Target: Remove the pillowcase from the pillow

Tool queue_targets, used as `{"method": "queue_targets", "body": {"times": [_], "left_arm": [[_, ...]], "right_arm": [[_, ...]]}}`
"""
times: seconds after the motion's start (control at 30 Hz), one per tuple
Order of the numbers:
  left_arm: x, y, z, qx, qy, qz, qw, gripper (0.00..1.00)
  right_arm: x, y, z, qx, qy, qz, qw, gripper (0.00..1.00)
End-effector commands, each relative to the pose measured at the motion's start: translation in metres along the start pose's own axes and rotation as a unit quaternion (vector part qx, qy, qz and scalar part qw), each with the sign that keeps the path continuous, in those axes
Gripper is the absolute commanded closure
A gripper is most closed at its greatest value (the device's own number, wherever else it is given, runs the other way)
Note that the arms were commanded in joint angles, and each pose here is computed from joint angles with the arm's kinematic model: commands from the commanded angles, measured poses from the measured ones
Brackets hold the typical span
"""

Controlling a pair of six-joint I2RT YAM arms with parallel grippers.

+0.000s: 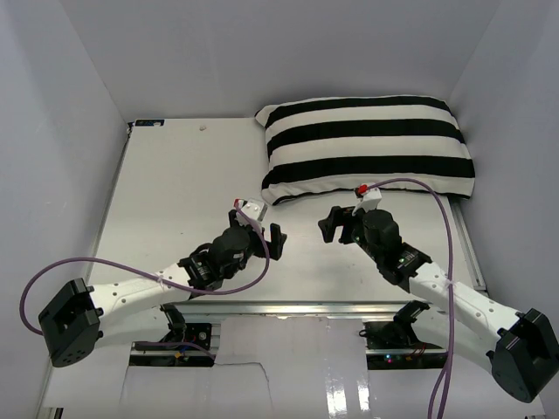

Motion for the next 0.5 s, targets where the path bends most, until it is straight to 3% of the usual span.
{"method": "queue_targets", "body": {"times": [0.0,0.27,0.47], "left_arm": [[-0.002,-0.003,-0.001,-0.008,-0.001,0.012,1.0,0.02],[0.008,0.045,-0.037,0.018,-0.039,-0.089,0.995,0.02],[0.037,0.102,-0.042,0.046,-0.076,-0.089,0.992,0.02]], "right_arm": [[0.004,-0.003,-0.02,-0.043,0.015,-0.002,0.999,0.1],[-0.005,-0.015,-0.026,-0.066,0.032,0.035,0.997,0.1],[-0.006,-0.029,-0.027,-0.114,0.028,0.009,0.993,0.1]]}}
Point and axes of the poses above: each gripper's point midway between its finger pads, its own y axis out along the fingers, its own x axis along the line the jaws close on, z = x × y, the point moved 7 cm from there along -y, back along the fingers, and after that the axes turned 5 degrees about -y, right-handed, at the moved point
